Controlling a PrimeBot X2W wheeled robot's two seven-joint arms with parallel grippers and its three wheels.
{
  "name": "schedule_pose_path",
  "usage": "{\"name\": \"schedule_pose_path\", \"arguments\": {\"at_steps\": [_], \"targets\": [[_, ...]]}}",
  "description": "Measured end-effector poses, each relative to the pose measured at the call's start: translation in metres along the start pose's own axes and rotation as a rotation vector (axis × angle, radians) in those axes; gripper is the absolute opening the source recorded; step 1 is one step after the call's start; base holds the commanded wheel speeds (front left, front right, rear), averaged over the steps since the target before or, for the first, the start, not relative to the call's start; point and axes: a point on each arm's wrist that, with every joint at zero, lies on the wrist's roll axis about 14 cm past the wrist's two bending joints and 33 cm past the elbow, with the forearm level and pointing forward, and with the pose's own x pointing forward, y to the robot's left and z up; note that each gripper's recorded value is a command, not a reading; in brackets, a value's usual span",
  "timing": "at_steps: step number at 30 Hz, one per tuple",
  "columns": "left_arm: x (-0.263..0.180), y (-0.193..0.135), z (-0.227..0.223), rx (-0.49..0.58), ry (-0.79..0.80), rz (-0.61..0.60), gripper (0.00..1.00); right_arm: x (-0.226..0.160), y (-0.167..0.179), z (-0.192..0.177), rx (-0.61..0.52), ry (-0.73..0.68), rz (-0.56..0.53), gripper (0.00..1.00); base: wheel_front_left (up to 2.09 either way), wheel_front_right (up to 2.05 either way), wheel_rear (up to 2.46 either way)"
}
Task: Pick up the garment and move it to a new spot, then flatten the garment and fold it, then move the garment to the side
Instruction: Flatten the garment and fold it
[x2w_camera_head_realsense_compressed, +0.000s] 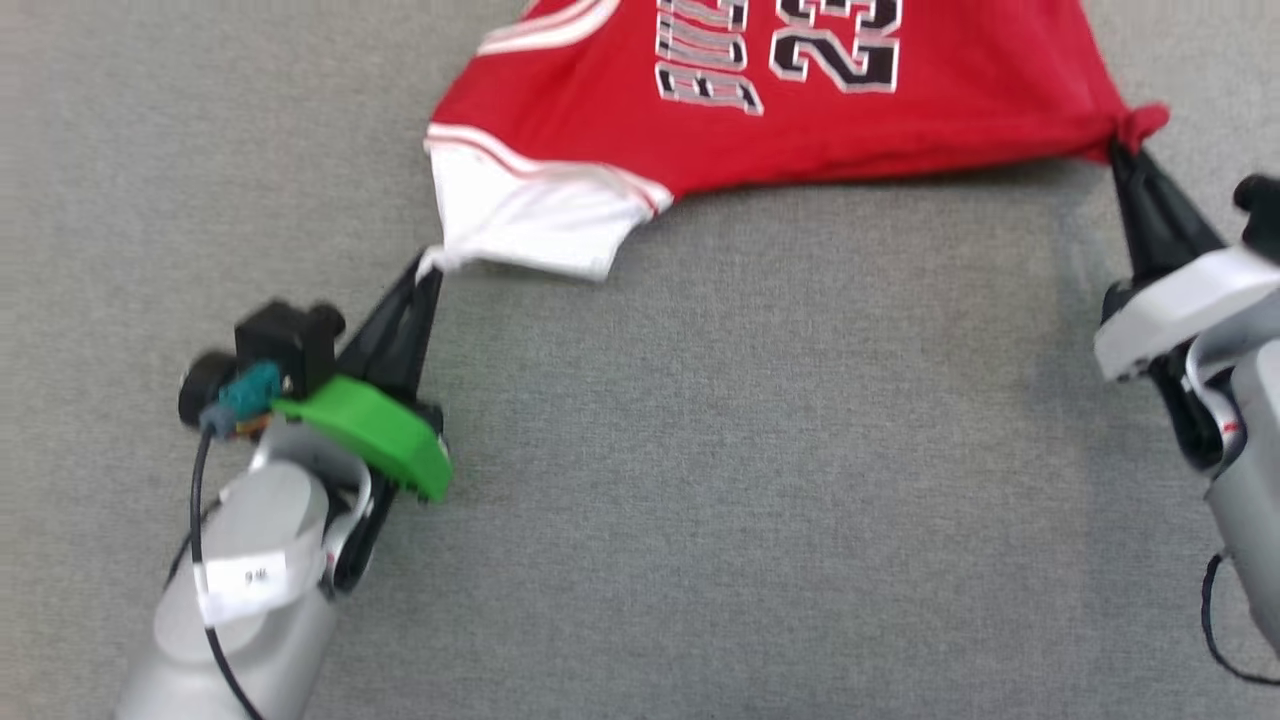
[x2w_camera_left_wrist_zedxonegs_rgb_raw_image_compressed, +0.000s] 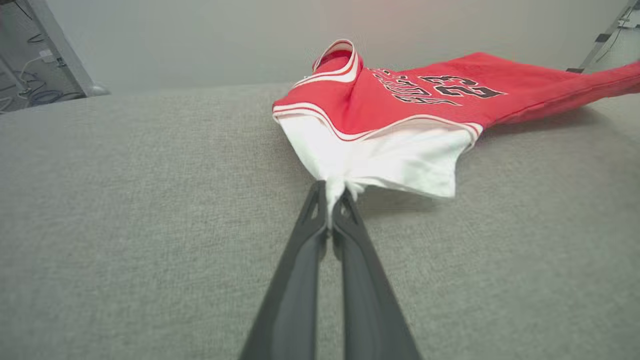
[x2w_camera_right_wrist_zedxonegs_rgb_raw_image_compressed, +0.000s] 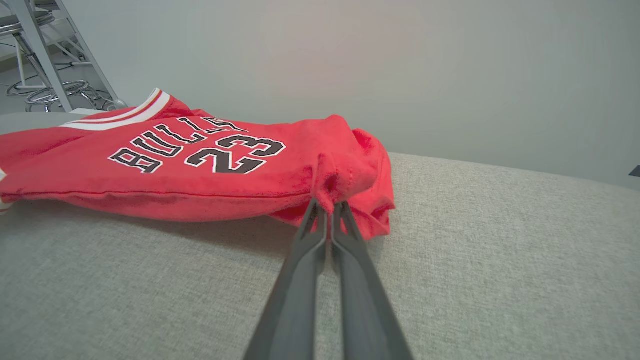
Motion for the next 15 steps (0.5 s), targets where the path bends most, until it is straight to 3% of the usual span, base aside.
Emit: {"name": "schedule_pose_path", "arguments": {"at_steps": [2, 15], "targets": [[-0.037, -0.003, -0.015, -0.015, 0.063, 0.01, 0.0, -0.02, 0.01, 0.0, 0.034, 0.014, 0.01, 0.0, 0.0, 0.0, 0.0], [-0.128, -0.016, -0.049, -0.067, 0.197, 0.034, 0.0, -0.095, 0.045, -0.026, 0.118, 0.12, 0.082, 0.0, 0.0, 0.0, 0.0]]}}
